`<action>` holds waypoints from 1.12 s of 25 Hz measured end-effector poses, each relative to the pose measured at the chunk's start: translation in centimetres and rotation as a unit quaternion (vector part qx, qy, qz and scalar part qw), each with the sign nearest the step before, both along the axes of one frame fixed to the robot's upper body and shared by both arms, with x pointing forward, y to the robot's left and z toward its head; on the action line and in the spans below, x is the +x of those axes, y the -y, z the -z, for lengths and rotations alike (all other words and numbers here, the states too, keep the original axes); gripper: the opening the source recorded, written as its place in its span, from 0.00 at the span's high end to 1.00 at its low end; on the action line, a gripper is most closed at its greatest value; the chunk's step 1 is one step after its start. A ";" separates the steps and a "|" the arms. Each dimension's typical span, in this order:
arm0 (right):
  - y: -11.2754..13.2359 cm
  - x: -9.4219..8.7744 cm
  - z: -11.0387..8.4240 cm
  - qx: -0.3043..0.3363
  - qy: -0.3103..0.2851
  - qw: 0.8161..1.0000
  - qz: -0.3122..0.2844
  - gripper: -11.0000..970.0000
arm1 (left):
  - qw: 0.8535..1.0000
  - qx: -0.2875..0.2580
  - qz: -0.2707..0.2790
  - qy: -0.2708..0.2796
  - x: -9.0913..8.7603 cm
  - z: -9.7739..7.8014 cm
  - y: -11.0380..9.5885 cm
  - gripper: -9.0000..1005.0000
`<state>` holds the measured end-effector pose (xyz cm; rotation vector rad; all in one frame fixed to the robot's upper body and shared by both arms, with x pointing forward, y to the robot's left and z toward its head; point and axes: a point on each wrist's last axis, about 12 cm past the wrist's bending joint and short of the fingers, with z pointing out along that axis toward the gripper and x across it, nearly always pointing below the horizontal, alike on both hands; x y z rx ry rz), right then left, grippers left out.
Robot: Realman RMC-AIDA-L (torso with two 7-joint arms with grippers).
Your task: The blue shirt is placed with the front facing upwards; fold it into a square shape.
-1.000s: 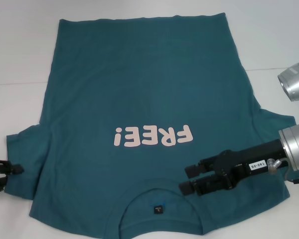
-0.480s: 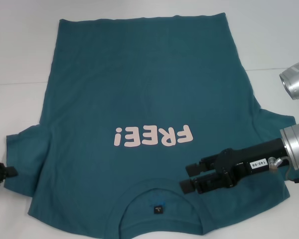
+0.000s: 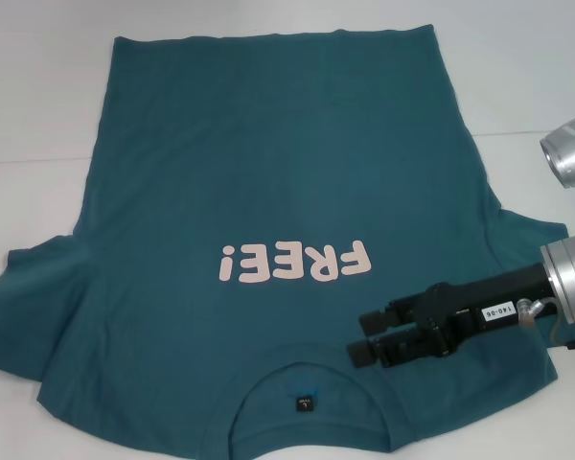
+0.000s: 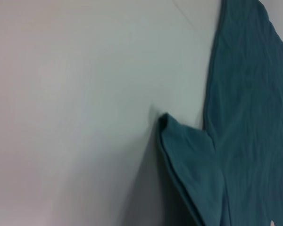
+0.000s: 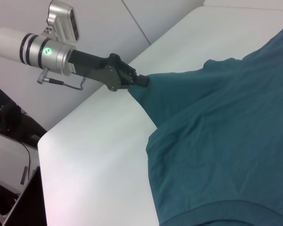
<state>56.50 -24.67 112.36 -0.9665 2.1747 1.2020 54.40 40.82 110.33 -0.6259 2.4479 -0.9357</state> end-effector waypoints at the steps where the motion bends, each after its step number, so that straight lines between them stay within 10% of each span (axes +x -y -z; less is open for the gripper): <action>1: 0.0 0.0 0.0 0.000 0.000 1.000 0.001 0.24 | 1.000 0.004 -0.002 0.001 0.1 -0.2 -0.2 0.99; 16: 0.1 0.1 -0.1 0.002 0.000 1.000 0.004 0.24 | 1.000 0.018 -0.008 0.009 0.7 -3.2 -1.2 0.99; 28: 0.3 0.0 0.4 0.000 -0.004 1.000 0.015 0.24 | 0.997 -0.002 0.083 0.000 3.8 -5.3 3.6 0.99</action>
